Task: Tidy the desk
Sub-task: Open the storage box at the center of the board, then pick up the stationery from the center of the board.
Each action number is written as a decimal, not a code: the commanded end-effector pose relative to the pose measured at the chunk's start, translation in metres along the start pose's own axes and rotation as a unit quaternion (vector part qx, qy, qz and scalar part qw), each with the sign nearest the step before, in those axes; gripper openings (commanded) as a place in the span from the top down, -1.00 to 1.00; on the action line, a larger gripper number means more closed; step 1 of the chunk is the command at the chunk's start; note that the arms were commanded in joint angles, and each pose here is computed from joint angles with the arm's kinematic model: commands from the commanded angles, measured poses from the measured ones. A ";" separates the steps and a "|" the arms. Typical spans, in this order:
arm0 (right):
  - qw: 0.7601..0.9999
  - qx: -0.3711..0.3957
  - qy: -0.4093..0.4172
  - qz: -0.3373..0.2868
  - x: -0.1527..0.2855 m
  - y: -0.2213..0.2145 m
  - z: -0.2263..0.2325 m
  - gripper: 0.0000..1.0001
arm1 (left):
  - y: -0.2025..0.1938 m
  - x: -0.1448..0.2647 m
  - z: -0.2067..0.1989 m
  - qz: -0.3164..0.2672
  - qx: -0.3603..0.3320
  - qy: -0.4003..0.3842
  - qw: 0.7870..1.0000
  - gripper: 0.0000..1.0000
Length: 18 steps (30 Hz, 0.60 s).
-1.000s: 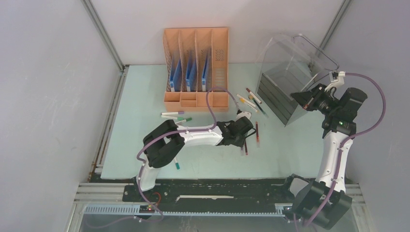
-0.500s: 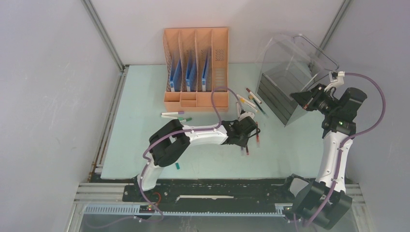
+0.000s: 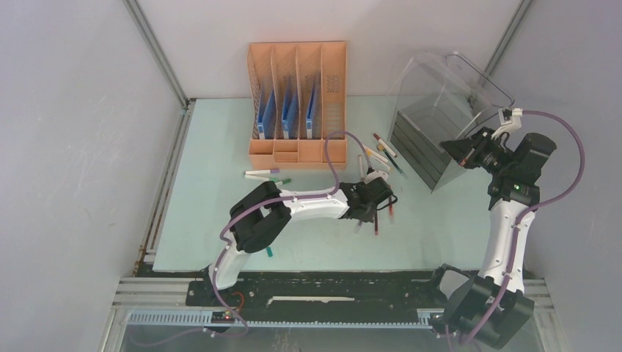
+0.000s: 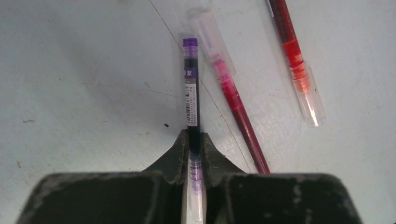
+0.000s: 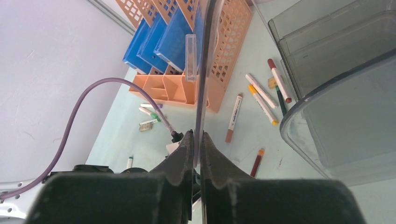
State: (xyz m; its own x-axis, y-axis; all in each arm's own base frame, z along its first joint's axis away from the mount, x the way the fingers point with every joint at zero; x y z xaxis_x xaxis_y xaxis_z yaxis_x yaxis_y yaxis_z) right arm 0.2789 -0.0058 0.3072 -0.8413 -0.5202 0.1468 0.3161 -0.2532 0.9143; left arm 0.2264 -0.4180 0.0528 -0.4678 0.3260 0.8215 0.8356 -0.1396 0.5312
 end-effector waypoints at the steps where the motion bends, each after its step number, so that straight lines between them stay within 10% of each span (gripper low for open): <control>1: 0.999 0.039 0.036 -0.011 0.005 0.007 0.020 0.79 | -0.005 0.004 0.012 -0.001 -0.020 0.028 0.999 0.85; 18: 0.998 0.042 0.042 -0.013 0.007 0.008 0.024 0.79 | 0.048 0.066 0.033 -0.118 0.018 -0.118 0.986 1.00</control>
State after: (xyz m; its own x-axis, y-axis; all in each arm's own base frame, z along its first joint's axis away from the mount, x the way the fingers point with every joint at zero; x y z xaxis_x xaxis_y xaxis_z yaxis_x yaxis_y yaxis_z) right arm 0.2771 -0.0048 0.3091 -0.8431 -0.5182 0.1440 0.3108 -0.2509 0.9168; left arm 0.2239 -0.3636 0.0684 -0.5142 0.3675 0.7749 0.7936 -0.1388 0.5925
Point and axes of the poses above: each gripper's point midway between its finger pads, its own x axis back along the fingers, its own z axis along the line the jaws close on, y = z × x, the point moved 4 cm from there along x, back along the fingers, and after that the axes turned 13 degrees about x, right-handed, at the moved point
